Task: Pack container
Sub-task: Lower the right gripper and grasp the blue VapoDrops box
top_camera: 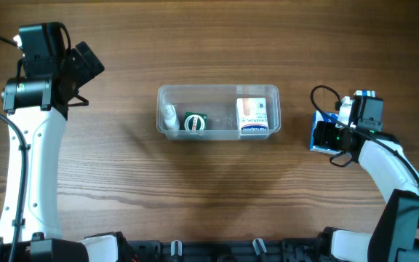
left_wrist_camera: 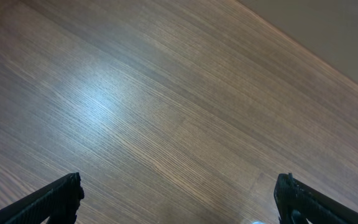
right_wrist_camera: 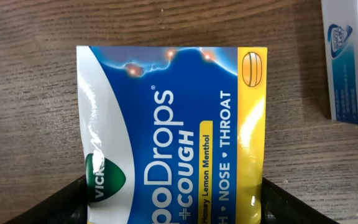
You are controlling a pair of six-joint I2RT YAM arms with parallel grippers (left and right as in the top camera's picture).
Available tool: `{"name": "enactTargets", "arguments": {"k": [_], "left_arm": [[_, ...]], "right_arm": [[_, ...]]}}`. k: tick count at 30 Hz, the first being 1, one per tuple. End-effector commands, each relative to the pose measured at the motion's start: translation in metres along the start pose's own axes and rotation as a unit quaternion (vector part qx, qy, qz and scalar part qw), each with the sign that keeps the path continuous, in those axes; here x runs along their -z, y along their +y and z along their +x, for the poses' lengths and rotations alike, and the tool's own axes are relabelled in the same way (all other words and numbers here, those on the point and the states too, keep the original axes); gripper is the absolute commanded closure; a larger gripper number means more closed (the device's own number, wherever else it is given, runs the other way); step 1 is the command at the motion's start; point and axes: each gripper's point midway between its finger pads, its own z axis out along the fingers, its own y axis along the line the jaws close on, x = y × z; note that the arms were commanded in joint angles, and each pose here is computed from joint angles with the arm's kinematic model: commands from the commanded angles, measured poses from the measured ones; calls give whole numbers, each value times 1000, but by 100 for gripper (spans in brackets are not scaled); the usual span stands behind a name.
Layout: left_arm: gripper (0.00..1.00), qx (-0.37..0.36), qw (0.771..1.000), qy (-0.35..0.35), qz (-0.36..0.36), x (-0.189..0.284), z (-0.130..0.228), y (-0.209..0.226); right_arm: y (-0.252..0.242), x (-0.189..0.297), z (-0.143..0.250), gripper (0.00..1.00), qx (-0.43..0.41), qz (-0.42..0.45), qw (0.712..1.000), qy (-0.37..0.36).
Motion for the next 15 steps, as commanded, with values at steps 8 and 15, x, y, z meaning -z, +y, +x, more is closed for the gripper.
{"name": "enactTargets", "arguments": {"k": [8,15], "left_arm": [[0,0,1000,-9,-4,3,-5,2],[0,0,1000,-9,-4,3,-6,2]], "right_arm": [[13,41,-34,25,-92,-29,995,17],[41,84,-61,23,-65,-57,996,24]]}}
